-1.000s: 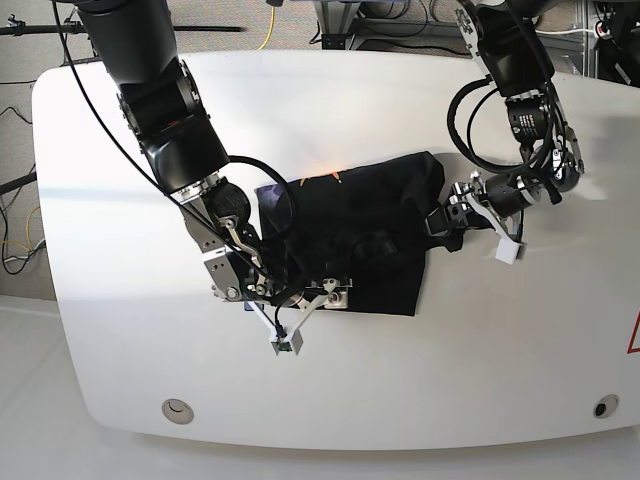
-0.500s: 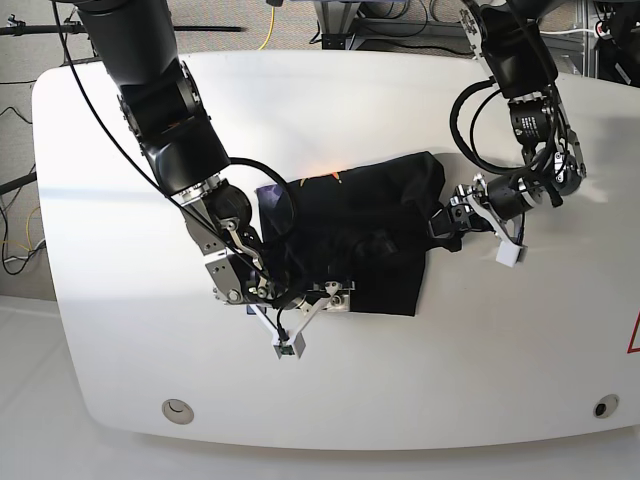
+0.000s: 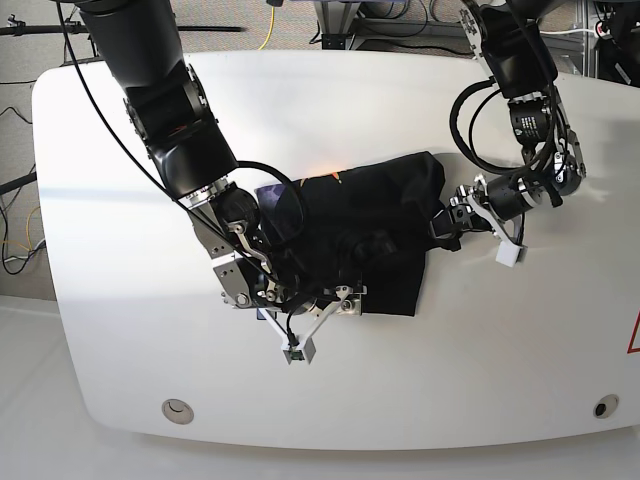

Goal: Fold the T-shirt properly
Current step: 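Hold the shirt edges with both grippers and press the sleeve flat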

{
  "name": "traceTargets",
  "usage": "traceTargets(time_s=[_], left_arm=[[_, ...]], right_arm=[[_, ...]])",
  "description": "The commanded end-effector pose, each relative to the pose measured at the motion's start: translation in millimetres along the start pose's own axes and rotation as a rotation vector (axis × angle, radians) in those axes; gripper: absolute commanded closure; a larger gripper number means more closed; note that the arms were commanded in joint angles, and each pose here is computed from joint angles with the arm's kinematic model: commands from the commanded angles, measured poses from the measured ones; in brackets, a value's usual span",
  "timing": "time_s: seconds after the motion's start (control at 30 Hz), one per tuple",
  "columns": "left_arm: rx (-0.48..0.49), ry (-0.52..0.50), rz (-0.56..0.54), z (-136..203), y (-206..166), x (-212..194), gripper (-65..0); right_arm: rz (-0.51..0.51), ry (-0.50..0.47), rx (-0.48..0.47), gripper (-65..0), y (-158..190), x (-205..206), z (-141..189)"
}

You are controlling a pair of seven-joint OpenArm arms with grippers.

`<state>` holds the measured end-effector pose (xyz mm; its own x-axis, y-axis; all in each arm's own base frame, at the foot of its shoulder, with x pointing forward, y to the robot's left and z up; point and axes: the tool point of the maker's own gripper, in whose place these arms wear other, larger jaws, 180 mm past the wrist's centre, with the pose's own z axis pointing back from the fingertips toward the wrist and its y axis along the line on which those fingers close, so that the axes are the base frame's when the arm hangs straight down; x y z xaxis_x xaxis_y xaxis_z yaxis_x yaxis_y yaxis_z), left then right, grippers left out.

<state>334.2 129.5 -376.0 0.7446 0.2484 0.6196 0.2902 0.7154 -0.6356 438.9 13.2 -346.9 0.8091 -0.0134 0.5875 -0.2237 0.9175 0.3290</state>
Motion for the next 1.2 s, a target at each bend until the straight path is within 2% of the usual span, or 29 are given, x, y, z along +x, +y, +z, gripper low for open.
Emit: traceTargets(time_s=[0.0,0.17,0.6,0.8,0.87,1.1,1.17], left_arm=[[-0.017,-0.058,-0.031,3,-6,21,-9.5],[-0.017,-0.056,-0.031,3,-6,21,-9.5],[-0.017,-0.055,-0.031,3,-6,20,-9.6],[-0.017,-0.055,-0.031,3,-6,20,-9.6],[-0.017,-0.055,-0.031,3,-6,20,-9.6],[-0.017,-0.056,-0.032,3,-6,21,-9.6],[-0.017,-0.056,-0.032,3,-6,21,-9.6]], right_arm=[[0.008,-0.055,0.008,-57.7,4,22,3],[-0.006,-0.005,-0.007,-57.7,-4,9,-10],[0.03,-0.03,0.023,-57.6,0,11,-14],[0.032,-0.028,0.026,-54.8,1,11,-14],[0.033,-0.028,0.026,-49.1,1,11,-14],[0.032,-0.024,0.03,-12.2,3,9,-15],[0.034,-0.024,0.031,-4.0,3,9,-15]])
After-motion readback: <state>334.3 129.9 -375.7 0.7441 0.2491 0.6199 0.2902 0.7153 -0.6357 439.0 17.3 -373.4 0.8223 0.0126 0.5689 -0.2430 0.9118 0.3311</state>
